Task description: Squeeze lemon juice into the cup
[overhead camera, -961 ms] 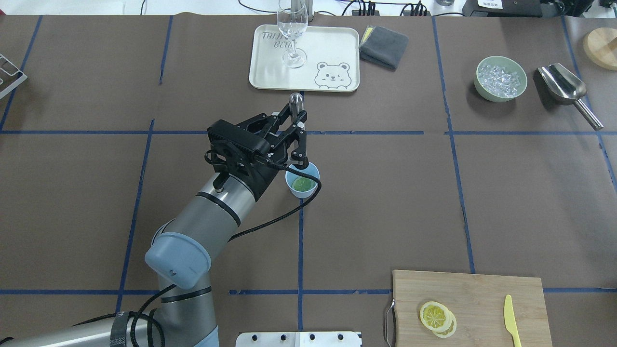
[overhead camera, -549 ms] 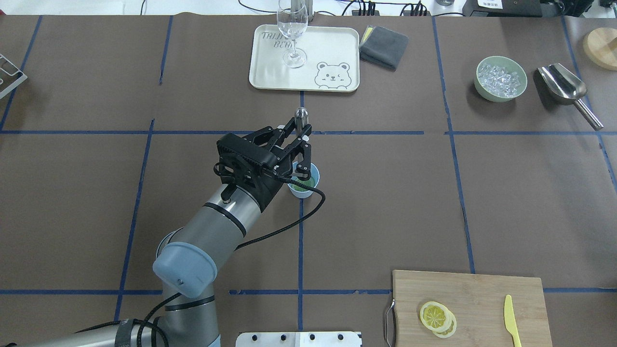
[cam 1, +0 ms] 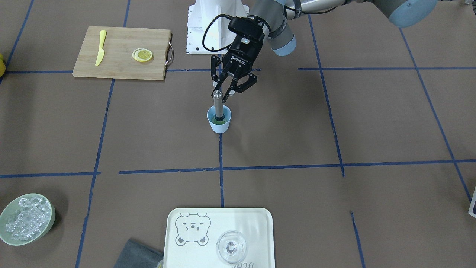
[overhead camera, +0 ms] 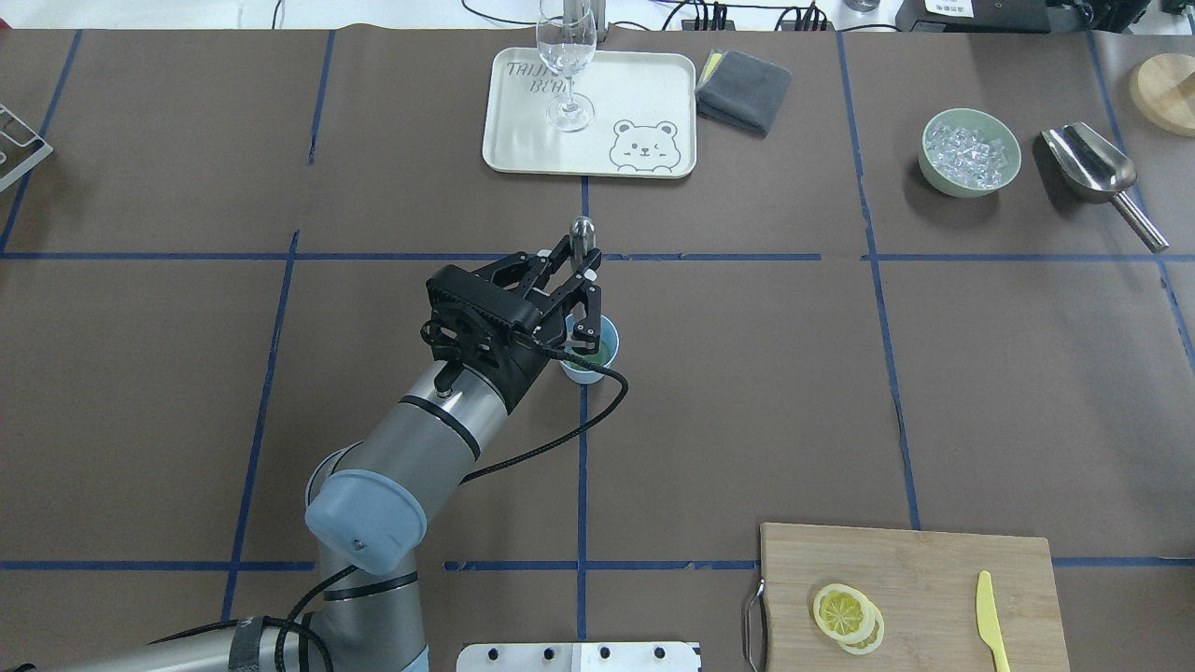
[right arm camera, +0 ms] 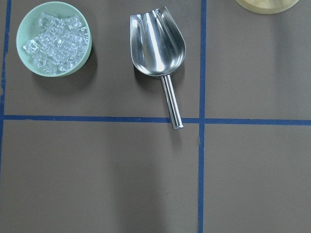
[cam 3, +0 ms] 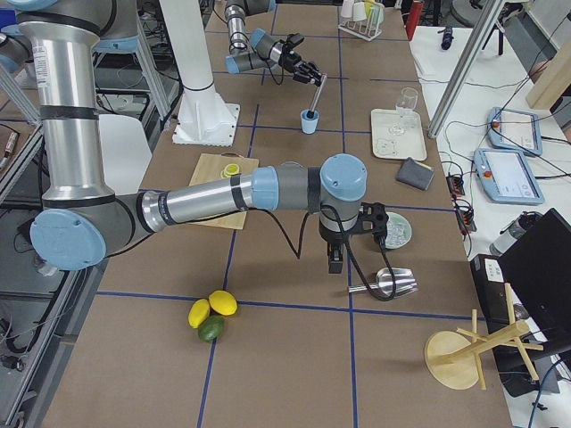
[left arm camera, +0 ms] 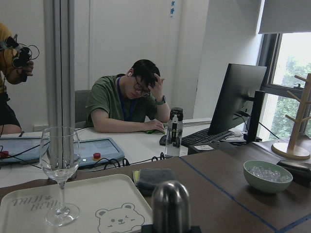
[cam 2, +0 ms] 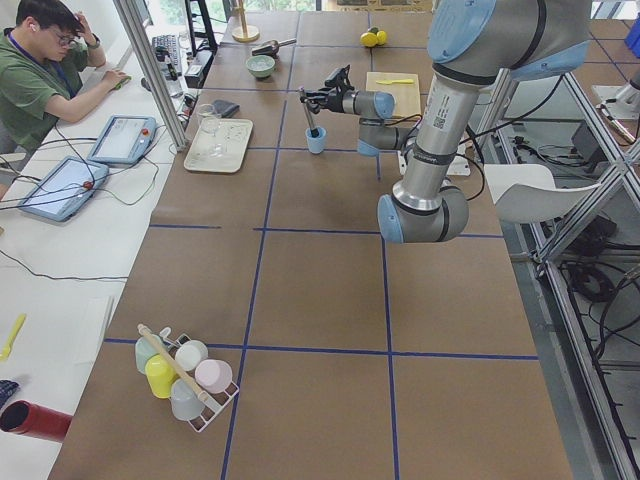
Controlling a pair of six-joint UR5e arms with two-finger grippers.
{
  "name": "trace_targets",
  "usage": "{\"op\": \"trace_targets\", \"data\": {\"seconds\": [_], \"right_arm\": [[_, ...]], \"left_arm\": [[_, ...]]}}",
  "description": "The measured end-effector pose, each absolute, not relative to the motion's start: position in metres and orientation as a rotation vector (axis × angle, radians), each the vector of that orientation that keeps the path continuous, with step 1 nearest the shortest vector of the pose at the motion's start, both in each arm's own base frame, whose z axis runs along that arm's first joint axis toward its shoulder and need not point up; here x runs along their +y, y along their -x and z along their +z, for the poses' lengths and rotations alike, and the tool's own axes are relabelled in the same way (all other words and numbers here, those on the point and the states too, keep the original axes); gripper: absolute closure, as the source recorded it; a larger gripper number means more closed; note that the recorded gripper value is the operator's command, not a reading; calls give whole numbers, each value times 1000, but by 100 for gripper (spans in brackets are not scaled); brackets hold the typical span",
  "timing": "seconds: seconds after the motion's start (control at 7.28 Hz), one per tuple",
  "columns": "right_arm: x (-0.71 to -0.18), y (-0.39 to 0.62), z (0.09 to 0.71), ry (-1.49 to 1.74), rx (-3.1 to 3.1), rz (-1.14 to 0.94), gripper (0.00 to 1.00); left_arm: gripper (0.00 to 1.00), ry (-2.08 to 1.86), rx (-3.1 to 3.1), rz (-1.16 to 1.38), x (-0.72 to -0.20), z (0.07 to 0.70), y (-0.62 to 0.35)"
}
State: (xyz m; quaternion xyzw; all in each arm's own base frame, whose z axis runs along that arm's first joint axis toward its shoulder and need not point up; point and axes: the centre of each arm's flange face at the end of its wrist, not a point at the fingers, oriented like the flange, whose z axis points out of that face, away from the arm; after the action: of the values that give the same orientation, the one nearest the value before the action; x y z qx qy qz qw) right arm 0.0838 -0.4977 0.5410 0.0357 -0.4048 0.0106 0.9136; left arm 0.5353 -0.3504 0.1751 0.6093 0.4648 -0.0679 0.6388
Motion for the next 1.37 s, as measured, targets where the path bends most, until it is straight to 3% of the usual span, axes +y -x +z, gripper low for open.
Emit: {"op": "trace_targets", "data": {"seconds": [0.82, 1.37], "right_arm": [[-499, -86, 539, -79, -833, 24, 0], [-494, -87, 545, -68, -829, 30, 0]], "left_arm": [[100, -1377, 1042, -132, -349, 191, -551], [100, -1422, 1081, -142, -344, 166, -522]]}}
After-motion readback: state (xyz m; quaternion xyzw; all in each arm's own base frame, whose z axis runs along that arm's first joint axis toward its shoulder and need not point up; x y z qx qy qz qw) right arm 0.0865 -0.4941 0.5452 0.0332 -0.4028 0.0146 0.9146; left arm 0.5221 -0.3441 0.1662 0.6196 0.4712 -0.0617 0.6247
